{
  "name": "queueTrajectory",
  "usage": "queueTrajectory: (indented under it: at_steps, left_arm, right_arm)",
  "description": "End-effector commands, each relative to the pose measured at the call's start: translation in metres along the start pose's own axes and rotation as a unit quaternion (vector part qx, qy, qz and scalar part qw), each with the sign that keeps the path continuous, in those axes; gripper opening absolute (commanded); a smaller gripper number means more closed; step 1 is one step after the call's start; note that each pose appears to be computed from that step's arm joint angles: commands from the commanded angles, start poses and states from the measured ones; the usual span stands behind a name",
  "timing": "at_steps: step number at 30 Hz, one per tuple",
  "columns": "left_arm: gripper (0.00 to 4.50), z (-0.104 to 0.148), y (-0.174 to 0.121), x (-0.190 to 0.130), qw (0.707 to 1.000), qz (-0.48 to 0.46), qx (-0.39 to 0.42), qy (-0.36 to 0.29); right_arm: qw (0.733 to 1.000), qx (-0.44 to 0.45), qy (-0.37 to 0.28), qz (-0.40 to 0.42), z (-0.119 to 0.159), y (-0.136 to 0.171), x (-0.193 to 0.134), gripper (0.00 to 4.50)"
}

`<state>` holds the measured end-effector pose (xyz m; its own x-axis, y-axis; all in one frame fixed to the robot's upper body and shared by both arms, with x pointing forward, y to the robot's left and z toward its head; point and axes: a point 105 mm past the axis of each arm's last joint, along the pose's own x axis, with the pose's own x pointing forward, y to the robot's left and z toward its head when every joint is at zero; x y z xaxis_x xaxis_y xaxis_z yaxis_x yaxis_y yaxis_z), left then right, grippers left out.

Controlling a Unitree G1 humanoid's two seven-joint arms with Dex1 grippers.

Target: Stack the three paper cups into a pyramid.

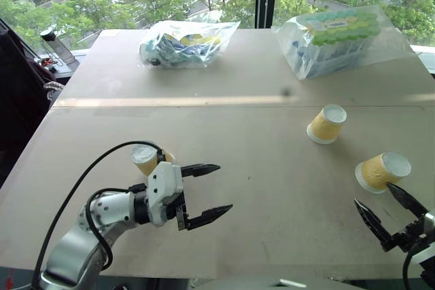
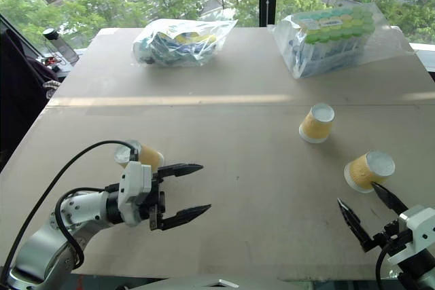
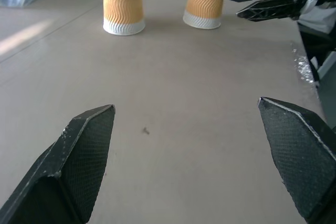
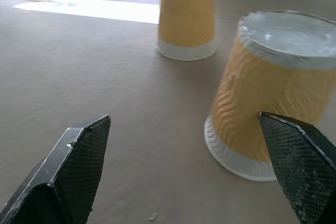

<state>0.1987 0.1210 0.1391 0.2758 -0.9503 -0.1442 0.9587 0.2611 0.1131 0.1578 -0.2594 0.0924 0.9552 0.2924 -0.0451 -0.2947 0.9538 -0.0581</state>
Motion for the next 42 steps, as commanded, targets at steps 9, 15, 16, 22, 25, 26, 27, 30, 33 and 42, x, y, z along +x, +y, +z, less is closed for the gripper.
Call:
queueTrajectory:
  at_steps: [9, 15, 16, 22, 25, 26, 27, 30, 33, 42]
  left_arm:
    - [4.47, 0.032, -0.003, 0.006, 0.998, -0.049, 0.02, -0.016]
    - [4.47, 0.034, -0.006, 0.008, 0.998, -0.054, 0.023, -0.017]
    - [4.47, 0.035, -0.006, 0.008, 0.998, -0.053, 0.026, -0.018]
    - [4.47, 0.045, -0.002, 0.008, 0.997, -0.036, 0.05, -0.042]
    - [4.47, 0.046, -0.004, 0.008, 0.997, -0.04, 0.052, -0.045]
    - [4.47, 0.047, -0.004, 0.009, 0.997, -0.041, 0.054, -0.047]
    - [4.47, 0.047, -0.004, 0.009, 0.996, -0.04, 0.055, -0.049]
    - [4.47, 0.047, -0.004, 0.009, 0.996, -0.044, 0.058, -0.051]
    - [4.47, 0.044, -0.006, 0.009, 0.996, -0.054, 0.062, -0.046]
    - [4.5, 0.044, 0.003, 0.002, 0.995, 0.016, 0.044, -0.084]
  right_arm:
    - [0.997, -0.004, -0.043, -0.061, 0.015, -0.03, 0.002, 4.5]
    - [0.997, -0.006, -0.058, -0.045, 0.014, -0.036, 0.023, 4.5]
    - [0.997, -0.005, -0.061, -0.047, 0.014, -0.039, 0.027, 4.5]
    - [0.997, -0.003, -0.069, -0.036, 0.016, -0.043, 0.04, 4.5]
    - [0.997, -0.006, -0.075, -0.034, 0.016, -0.045, 0.044, 4.5]
    - [0.997, -0.009, -0.079, -0.026, 0.017, -0.044, 0.046, 4.5]
    - [0.997, -0.011, -0.08, -0.02, 0.017, -0.043, 0.047, 4.5]
    - [0.996, -0.01, -0.084, -0.006, 0.02, -0.04, 0.05, 4.5]
    - [0.996, -0.012, -0.088, -0.002, 0.023, -0.04, 0.052, 4.5]
    - [0.993, -0.042, -0.078, 0.072, 0.03, -0.017, 0.054, 2.34]
